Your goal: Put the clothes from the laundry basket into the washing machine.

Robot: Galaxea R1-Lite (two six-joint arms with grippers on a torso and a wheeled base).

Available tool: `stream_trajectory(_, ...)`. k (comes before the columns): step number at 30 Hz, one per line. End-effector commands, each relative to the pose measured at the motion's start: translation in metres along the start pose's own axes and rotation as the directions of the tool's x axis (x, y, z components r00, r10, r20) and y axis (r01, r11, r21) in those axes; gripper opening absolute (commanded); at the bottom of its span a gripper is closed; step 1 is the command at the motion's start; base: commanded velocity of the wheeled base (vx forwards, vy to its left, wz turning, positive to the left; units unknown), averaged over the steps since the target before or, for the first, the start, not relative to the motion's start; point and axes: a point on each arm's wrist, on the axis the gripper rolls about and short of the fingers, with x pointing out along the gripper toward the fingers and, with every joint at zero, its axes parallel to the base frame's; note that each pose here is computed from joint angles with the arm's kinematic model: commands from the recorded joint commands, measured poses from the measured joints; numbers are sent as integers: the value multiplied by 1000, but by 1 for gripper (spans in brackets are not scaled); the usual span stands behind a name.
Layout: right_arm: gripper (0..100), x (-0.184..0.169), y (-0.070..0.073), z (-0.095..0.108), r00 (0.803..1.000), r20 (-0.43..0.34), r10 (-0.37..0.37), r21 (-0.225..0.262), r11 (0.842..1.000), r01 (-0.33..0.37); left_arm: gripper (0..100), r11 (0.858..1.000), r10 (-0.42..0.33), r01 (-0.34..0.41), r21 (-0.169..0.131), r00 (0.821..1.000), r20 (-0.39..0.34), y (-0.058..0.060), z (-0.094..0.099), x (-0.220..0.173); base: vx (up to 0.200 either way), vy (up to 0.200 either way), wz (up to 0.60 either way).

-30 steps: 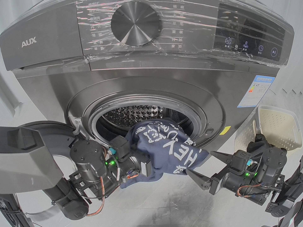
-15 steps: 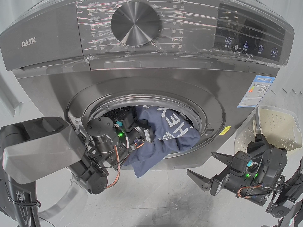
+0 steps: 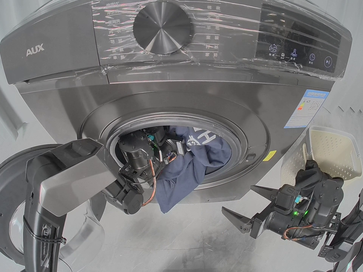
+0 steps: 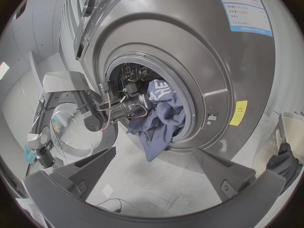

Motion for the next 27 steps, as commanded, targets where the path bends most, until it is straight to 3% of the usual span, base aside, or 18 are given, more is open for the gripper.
stream_trajectory(1,100,0,3,-3,1000,-12,14,-4,1000,-15,0,1000,17,-17,5,1000,10,5,-12,17,0,0,0)
stream_trajectory(9,100,0,3,-3,1000,-12,14,-4,1000,-15,0,999,48,-48,2,998,31,2,-17,42,0,0,0)
stream_trajectory(13,100,0,3,-3,1000,-15,14,-2,1000,-14,0,999,49,-49,10,999,-9,3,-21,48,0,0,0)
stream_trajectory(21,100,2,3,-6,1000,-28,13,-4,1000,-13,0,995,99,-100,4,994,39,7,-3,74,0,0,0)
stream_trajectory(27,100,2,3,-6,999,-29,12,-4,1000,-13,0,994,106,-106,3,994,30,9,-3,73,0,0,0)
